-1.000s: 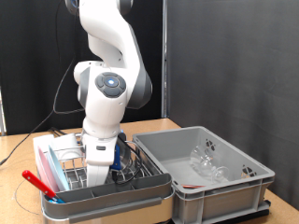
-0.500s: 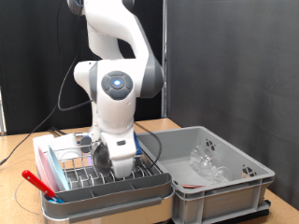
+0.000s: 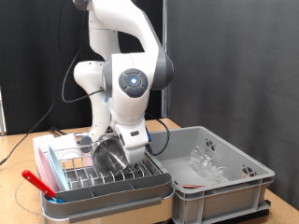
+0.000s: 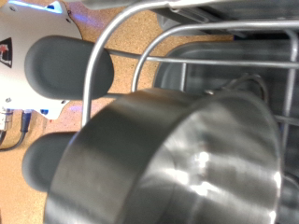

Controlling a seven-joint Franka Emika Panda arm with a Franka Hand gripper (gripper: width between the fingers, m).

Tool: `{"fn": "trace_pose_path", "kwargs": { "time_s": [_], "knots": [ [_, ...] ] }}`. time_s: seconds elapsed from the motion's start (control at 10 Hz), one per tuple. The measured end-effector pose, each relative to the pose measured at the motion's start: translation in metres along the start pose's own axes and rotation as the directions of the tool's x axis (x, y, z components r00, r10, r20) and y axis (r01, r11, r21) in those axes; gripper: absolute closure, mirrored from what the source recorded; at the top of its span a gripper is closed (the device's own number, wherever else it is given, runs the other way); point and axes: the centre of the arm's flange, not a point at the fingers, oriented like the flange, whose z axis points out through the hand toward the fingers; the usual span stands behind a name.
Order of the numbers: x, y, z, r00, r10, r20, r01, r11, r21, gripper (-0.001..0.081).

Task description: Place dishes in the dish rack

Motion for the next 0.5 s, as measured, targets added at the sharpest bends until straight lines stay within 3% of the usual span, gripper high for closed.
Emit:
{"fn": "trace_pose_path", "kwargs": {
  "time_s": [0.3,0.5],
  "knots": [
    [0.0003,-0.0023,0.011,0.997,0.059,-0.057,-0.064,0.993,-0.1,0.0001],
    [0.0015,0.0012,0.0123,0.991,0.098,-0.089,-0.109,0.984,-0.139,0.0001]
  ]
}}
